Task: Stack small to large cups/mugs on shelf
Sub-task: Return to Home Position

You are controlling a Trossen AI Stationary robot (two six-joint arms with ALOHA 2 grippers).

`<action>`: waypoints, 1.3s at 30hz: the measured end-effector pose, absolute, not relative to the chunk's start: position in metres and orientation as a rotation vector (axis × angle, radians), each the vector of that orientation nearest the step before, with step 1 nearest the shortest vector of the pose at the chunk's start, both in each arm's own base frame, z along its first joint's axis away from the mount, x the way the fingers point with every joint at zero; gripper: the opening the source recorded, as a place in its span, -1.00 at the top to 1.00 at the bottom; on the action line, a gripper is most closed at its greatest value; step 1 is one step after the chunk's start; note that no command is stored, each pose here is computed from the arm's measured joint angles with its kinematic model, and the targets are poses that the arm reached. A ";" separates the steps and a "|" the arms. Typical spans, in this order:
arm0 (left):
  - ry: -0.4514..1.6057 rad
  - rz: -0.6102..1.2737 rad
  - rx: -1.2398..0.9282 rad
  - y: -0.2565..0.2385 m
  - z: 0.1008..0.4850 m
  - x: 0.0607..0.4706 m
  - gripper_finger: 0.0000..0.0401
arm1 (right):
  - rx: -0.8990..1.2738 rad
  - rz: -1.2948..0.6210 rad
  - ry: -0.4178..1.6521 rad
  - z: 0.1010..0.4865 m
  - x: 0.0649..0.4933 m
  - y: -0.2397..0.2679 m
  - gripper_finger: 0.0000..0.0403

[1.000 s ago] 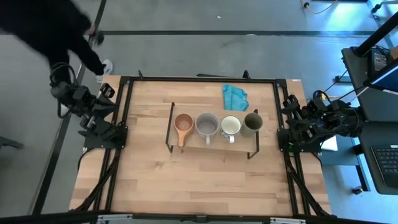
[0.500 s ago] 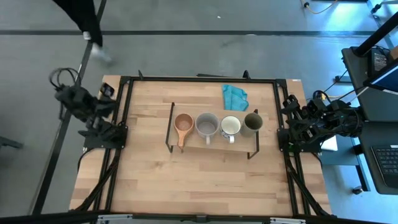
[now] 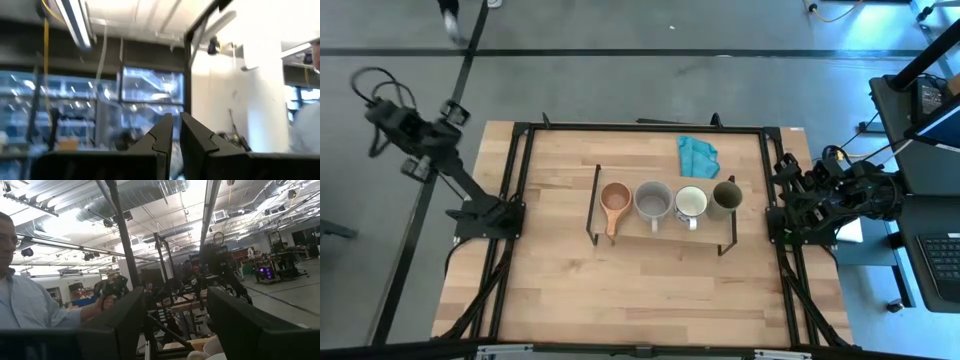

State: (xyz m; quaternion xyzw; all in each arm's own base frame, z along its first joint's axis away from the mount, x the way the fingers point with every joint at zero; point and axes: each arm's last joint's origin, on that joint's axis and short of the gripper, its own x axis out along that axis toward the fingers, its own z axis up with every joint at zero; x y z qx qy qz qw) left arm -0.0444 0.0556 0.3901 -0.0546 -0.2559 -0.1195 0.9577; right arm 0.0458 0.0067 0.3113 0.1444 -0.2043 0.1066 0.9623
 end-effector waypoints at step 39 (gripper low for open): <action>-0.314 0.431 -0.061 -0.001 0.365 -0.055 0.86 | 0.260 0.161 -0.438 0.307 0.048 0.006 -0.08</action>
